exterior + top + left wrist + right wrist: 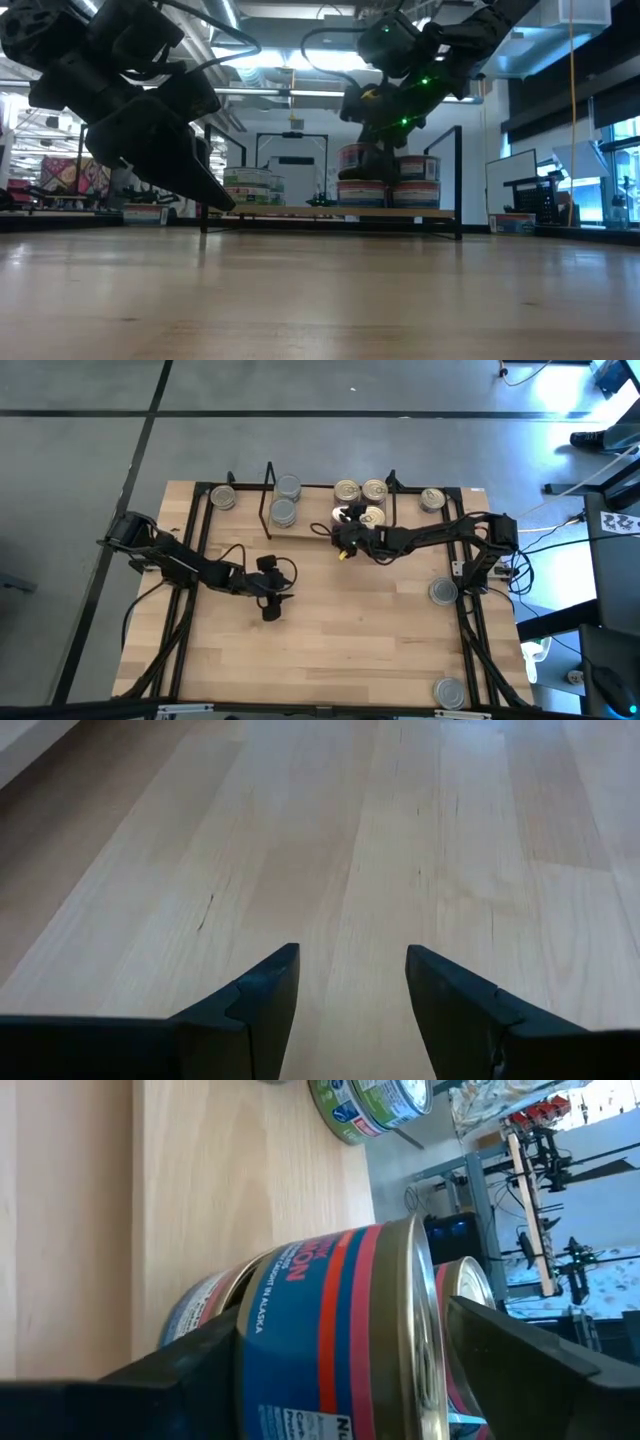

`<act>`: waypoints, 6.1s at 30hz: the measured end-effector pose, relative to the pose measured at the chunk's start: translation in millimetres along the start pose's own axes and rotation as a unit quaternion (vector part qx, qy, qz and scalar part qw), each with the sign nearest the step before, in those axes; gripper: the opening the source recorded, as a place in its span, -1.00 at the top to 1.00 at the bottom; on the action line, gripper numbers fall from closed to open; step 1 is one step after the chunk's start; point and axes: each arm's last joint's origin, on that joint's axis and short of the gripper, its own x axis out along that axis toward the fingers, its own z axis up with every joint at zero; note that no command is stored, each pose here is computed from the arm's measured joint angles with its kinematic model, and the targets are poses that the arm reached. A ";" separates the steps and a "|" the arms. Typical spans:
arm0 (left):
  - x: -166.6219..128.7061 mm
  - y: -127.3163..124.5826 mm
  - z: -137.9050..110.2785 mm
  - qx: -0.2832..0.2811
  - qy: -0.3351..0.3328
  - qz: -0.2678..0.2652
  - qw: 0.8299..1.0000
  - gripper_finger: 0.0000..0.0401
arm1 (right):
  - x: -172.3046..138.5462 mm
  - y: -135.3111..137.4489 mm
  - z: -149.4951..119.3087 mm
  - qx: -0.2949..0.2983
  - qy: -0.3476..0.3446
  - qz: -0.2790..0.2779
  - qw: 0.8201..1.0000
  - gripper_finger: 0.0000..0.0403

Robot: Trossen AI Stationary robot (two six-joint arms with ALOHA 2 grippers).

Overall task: Stack canned seafood by type on shelf
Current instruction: Stack the blue pink tuna can on top of the other blue pink tuna can on the shelf, then adjust the shelf on the table

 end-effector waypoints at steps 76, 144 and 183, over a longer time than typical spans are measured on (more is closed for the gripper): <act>-50.4 28.0 31.5 -0.049 0.227 0.136 0.963 0.08 | -122.6 132.9 8.3 0.205 -0.149 0.261 0.931 -0.56; 103.2 105.6 102.1 0.046 0.073 0.080 0.993 0.08 | -134.9 160.4 -44.4 0.274 -0.154 0.202 0.928 -0.56; 127.4 126.1 98.0 0.029 -0.001 0.039 0.999 0.08 | -134.4 160.6 -45.6 0.270 -0.149 0.197 0.931 -0.56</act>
